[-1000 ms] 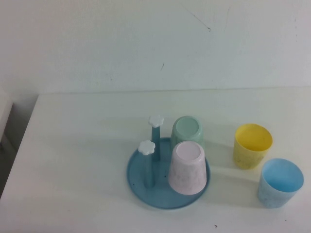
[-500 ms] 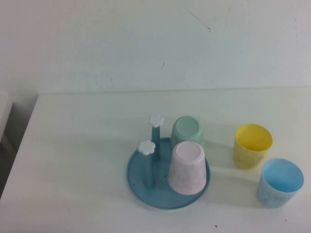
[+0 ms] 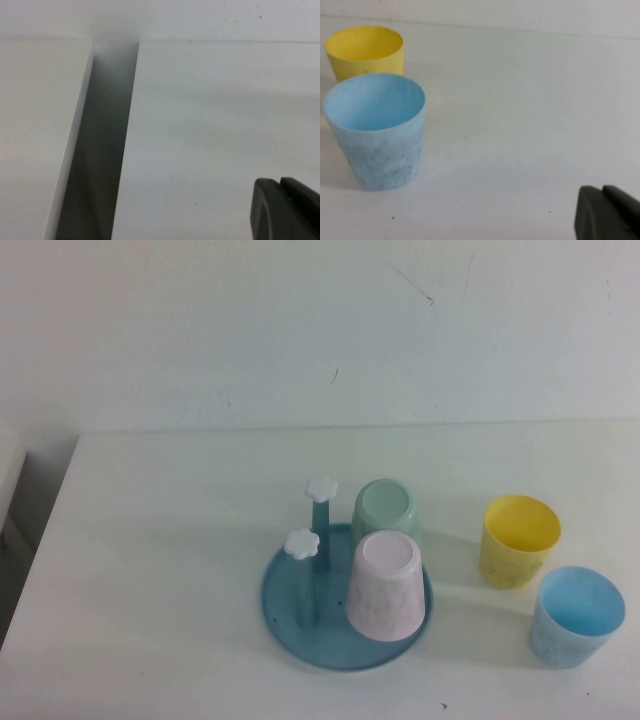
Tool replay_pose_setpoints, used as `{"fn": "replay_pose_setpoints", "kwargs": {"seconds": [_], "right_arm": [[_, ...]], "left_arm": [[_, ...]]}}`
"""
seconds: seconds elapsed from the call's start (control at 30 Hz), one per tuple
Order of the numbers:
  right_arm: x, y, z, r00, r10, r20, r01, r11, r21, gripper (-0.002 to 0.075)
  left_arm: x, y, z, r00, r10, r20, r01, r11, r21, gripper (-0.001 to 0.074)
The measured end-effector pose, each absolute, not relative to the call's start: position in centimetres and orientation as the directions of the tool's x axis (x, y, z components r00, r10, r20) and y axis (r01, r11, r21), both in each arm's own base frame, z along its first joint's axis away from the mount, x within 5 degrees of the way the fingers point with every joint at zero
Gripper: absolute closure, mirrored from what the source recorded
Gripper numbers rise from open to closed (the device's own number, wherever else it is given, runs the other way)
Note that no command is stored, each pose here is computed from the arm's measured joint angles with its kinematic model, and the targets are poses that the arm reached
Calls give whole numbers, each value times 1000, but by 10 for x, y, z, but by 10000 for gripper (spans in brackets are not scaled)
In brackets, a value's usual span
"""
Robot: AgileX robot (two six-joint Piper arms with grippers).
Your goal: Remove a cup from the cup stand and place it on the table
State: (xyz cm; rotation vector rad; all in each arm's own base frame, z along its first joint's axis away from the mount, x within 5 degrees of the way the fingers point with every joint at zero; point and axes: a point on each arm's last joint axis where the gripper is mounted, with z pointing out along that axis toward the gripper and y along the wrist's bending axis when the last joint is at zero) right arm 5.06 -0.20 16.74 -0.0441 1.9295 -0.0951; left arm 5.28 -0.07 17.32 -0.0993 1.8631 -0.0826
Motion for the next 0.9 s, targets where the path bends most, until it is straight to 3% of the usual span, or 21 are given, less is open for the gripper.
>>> {"fn": "replay_pose_setpoints", "kwargs": {"seconds": [0.9], "right_arm": [[50, -3, 167, -355, -103, -929, 16, 993, -116, 729]], "left_arm": [[53, -1, 173, -289, -111, -951, -26, 994, -108, 737]]}}
